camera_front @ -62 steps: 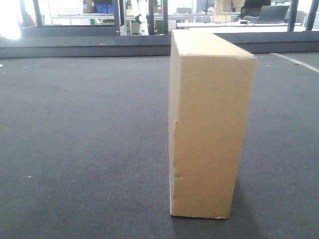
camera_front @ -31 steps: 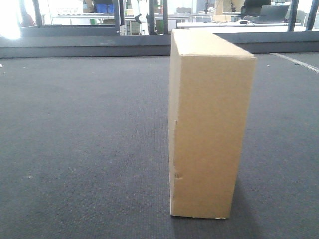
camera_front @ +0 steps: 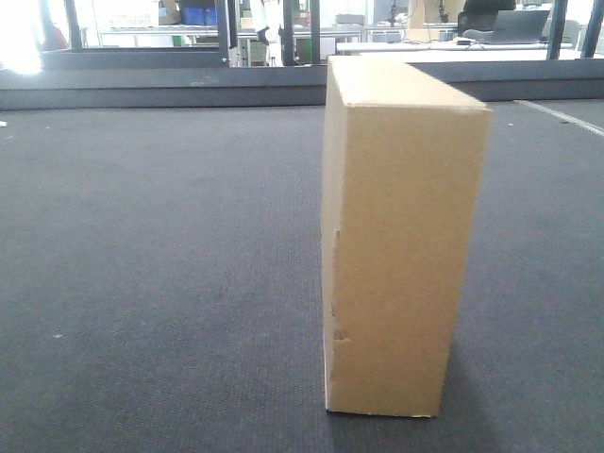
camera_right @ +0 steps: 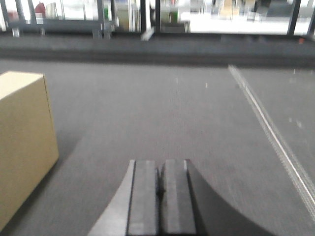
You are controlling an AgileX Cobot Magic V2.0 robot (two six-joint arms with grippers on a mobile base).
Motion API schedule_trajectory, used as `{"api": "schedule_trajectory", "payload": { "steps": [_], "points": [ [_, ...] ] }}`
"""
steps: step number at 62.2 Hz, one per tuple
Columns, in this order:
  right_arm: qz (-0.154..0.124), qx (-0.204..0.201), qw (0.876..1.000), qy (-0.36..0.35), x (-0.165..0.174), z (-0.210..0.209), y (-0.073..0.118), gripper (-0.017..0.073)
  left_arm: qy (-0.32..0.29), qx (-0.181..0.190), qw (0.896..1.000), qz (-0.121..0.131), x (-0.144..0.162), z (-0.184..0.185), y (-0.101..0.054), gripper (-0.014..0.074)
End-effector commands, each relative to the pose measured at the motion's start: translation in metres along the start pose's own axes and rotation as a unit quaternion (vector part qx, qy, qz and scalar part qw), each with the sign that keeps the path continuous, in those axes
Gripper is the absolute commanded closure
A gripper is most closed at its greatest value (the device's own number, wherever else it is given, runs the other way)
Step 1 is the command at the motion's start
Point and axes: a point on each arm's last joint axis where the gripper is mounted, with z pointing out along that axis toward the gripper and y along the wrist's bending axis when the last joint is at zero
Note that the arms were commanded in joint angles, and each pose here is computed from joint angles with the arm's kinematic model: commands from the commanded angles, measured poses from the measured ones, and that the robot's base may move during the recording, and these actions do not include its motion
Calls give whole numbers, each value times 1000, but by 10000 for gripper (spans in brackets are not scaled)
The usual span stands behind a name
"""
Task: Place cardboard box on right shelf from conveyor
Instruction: 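Move the right gripper toward the upright cardboard box on the conveyor, then lower the open right gripper around the box top and close it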
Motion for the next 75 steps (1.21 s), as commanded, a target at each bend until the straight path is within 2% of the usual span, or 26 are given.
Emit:
{"api": "schedule_trajectory", "payload": {
  "steps": [1,10,19,27,32,36,40,47,50,54,60,64,75],
  "points": [
    [2,-1,1000,30,-28,4,2,505,-43,-3,999,-4,-6,-1,0,710],
    [12,-4,993,121,-58,16,5,505,-43,-3,999,-4,-6,-1,0,710],
    [27,-11,988,153,-88,41,8,505,-43,-3,999,-4,-6,-1,0,710],
    [30,-11,977,210,-105,68,10,505,-43,-3,999,-4,-6,-1,0,710],
    [49,-13,971,234,-116,84,13,496,-43,-3,999,-4,-6,-1,0,710],
    [63,-24,966,251,-123,96,19,440,-43,-3,999,-4,-6,-1,0,710],
    [67,-43,960,268,-130,109,32,267,-43,-3,999,-4,-6,-1,0,710],
    [105,-41,947,302,-137,126,53,-91,-43,-3,999,-4,-6,-1,0,710],
    [118,-22,941,315,-141,135,59,-75,-43,-2,999,-4,-6,-1,0,710],
    [123,7,937,327,-147,146,67,-73,-43,-2,999,-4,-6,-1,0,710],
    [113,30,934,339,-156,163,85,-73,-43,-2,999,-4,-6,-1,0,710],
    [104,24,935,338,-165,171,99,-73,-43,-2,999,-4,-6,-1,0,710],
    [82,-29,936,341,-175,195,151,-73,-43,-2,999,-4,-6,-1,0,710]
  ]
}}
